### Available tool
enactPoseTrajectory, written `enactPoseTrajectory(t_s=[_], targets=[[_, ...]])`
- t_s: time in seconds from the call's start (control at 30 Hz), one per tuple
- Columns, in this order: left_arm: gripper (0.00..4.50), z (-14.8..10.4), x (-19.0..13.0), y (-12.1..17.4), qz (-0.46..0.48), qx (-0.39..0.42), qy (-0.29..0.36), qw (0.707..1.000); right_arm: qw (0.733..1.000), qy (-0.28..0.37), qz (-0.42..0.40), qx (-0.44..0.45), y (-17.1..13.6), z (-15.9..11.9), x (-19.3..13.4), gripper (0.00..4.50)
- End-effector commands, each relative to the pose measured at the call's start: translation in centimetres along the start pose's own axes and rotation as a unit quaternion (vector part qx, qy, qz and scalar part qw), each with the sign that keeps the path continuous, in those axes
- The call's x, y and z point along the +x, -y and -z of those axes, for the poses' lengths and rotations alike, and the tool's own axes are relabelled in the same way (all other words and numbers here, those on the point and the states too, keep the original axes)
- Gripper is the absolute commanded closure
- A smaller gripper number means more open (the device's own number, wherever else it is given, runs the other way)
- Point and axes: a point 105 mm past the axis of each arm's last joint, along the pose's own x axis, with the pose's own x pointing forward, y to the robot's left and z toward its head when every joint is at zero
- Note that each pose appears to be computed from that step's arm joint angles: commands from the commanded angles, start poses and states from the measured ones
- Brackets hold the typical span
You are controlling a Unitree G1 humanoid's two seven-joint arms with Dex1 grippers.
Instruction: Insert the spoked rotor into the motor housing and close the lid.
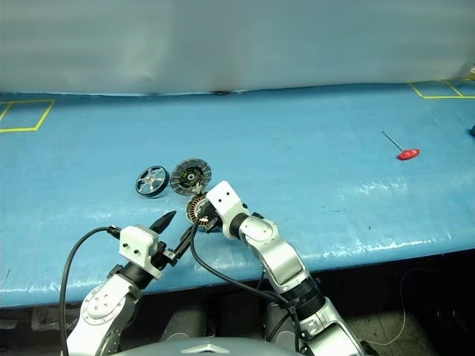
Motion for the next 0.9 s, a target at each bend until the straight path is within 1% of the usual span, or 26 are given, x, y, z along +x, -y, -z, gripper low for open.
enactPoseTrajectory(t_s=[0.03,0.07,0.13,0.17,0.2,0.27,0.33,0.47,0.5,0.57,0.63,0.67,0.7,0.8,0.9], targets=[[1.29,-0.4,0.1,0.2,0.005,0.001,0.01,1.0,1.0,-0.001,-0.003,0.007,-0.1,0.2,-0.1,3.83],[1.29,-0.4,0.2,0.2,0.005,0.001,0.01,1.0,1.0,-0.001,-0.003,0.007,-0.1,0.2,-0.1,3.83],[1.29,-0.4,0.2,0.3,0.006,0.0,0.011,1.0,1.0,-0.001,0.0,0.007,0.0,0.2,-0.1,3.11],[1.29,-0.4,0.2,0.3,0.006,0.0,0.011,1.0,1.0,-0.001,0.002,0.007,0.0,0.2,-0.1,2.89],[1.29,-0.4,0.2,0.3,0.007,0.0,0.011,1.0,1.0,0.001,0.005,0.007,0.1,0.2,-0.1,2.56],[1.29,-0.4,0.2,0.3,0.007,0.0,0.011,1.0,1.0,0.009,0.009,0.01,0.3,-0.2,-0.2,2.56],[1.29,-0.4,0.3,0.3,0.008,0.0,0.011,1.0,0.999,0.032,0.005,0.028,0.3,-1.2,-0.4,2.56],[1.29,-0.5,0.3,0.3,0.008,-0.002,0.012,1.0,0.992,0.097,-0.012,0.077,0.4,-4.6,-1.9,2.56],[1.29,-0.4,0.2,0.3,0.007,-0.002,0.012,1.0,0.989,0.116,-0.013,0.09,0.6,-5.7,-2.4,2.96],[1.29,-0.4,0.2,0.3,0.006,-0.004,0.012,1.0,0.985,0.139,-0.01,0.101,1.0,-7.3,-3.5,3.5],[1.29,-0.4,0.2,0.3,0.006,-0.004,0.012,1.0,0.985,0.141,-0.002,0.1,1.3,-8.0,-4.1,4.15],[1.29,-0.4,0.2,0.3,0.007,-0.005,0.012,1.0,0.988,0.129,0.013,0.082,1.5,-7.9,-4.2,4.48],[1.29,-0.4,0.2,0.3,0.007,-0.005,0.012,1.0,0.991,0.114,0.023,0.06,1.6,-7.7,-4.2,4.48],[1.29,-0.5,0.3,0.3,0.01,-0.004,0.014,1.0,0.997,0.046,0.035,-0.042,1.0,-6.1,-3.5,4.48],[1.29,-0.6,0.4,0.4,0.014,-0.004,0.016,1.0,0.999,0.03,0.022,-0.032,-0.3,-5.4,-2.7,4.48]])
